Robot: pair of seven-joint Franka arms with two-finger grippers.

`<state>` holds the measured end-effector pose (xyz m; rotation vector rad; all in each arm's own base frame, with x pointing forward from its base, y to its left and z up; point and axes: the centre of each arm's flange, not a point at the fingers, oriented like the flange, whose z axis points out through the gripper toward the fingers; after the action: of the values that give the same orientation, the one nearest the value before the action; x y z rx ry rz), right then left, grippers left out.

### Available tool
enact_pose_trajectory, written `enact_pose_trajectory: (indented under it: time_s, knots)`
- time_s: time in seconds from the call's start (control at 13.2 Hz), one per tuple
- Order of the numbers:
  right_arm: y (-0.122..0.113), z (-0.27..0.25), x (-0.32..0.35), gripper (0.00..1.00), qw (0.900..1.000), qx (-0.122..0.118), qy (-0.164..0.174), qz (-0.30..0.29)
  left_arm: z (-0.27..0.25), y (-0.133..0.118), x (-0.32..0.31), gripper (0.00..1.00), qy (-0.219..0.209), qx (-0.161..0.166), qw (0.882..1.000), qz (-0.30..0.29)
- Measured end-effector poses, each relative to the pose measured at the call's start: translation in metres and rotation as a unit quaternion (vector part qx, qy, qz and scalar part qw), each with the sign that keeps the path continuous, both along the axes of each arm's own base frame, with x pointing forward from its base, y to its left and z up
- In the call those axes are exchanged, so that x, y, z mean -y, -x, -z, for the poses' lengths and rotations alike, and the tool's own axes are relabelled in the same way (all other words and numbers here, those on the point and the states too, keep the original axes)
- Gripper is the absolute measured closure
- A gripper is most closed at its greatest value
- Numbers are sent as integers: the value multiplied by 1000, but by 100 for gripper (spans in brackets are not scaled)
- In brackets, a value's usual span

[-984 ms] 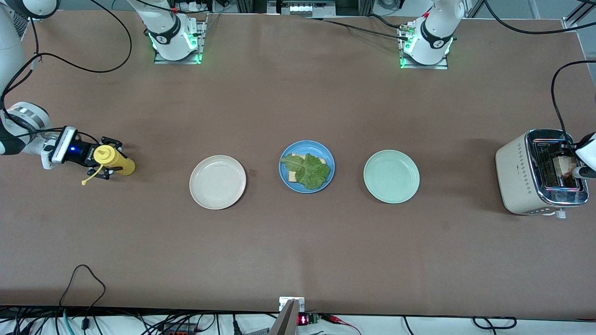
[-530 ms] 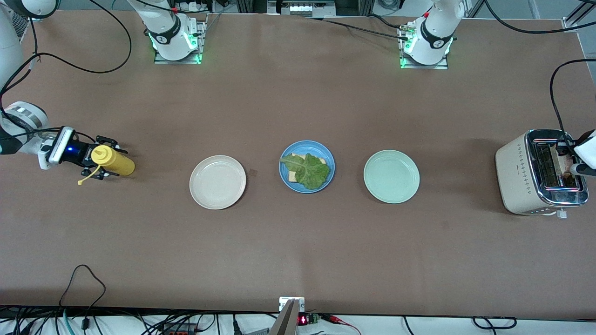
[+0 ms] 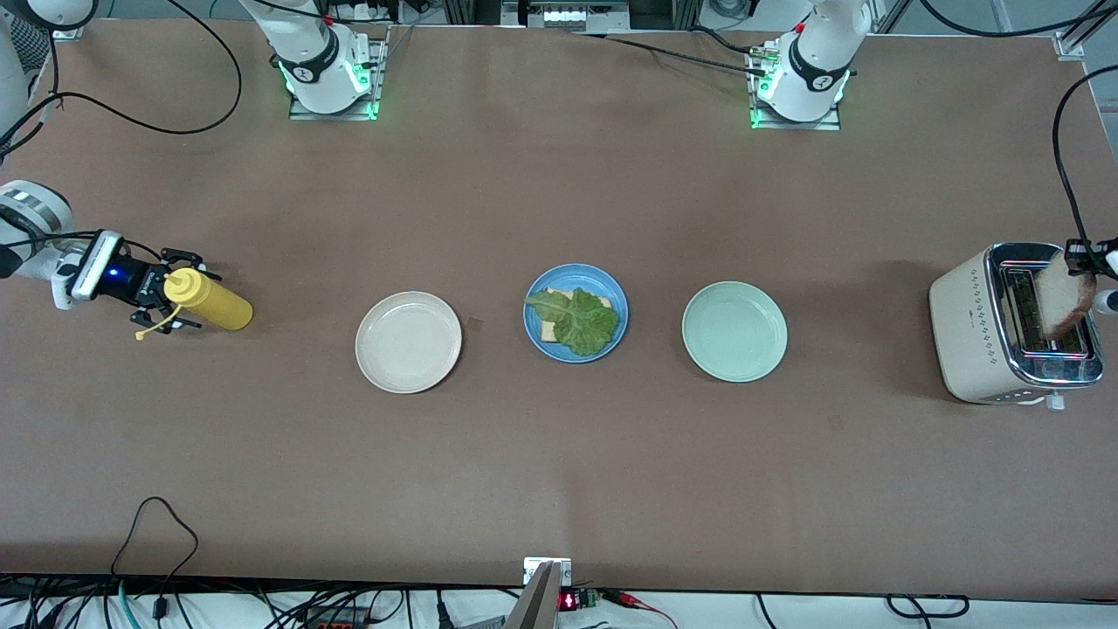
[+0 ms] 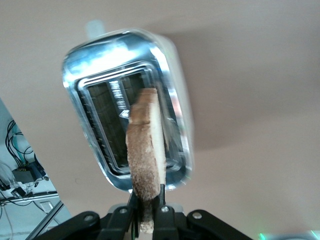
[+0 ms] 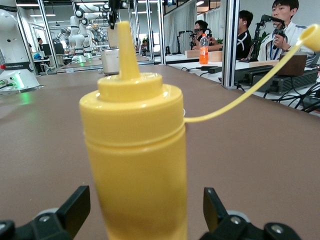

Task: Make sandwich in blue plate with both arms
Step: 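Set down the bottle with the right gripper while the left gripper grasps bread, then carry the second bread slice onto the lettuce on the blue plate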

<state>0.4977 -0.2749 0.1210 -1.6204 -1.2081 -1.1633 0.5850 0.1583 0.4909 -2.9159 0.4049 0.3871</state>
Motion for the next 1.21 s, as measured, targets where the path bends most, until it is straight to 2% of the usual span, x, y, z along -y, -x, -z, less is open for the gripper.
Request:
enact_pose_trajectory:
  time_s: [0.23, 0.38, 0.45, 0.61, 0.76, 0.91, 1.06, 1.21]
  knots:
    - [11, -4, 25, 0, 1000, -4, 24, -10, -40, -6, 114, 87, 11, -25, 998, 53]
    - [5, -28, 55, 0, 997, -11, 68, -29, -43, 1, 203, 87, 20, -26, 998, 48]
    - [0, -46, 69, 0, 995, -22, 92, -37, -39, 6, 244, 87, 43, -29, 998, 33]
    - [-11, -89, 84, 0, 989, -41, 134, -46, -23, 13, 309, 87, 123, -52, 991, -20]
    - [-19, -136, 84, 0, 983, -67, 166, -51, -3, 0, 341, 87, 219, -68, 969, -90]
    - [-28, -184, 74, 0, 973, -98, 204, -52, 19, -16, 365, 87, 297, -80, 943, -128]
    - [-42, -238, 51, 0, 958, -132, 250, -48, 48, -27, 402, 87, 356, -90, 918, -151]
    - [-62, -287, 14, 0, 937, -181, 296, -30, 77, -33, 437, 89, 404, -99, 892, -176]
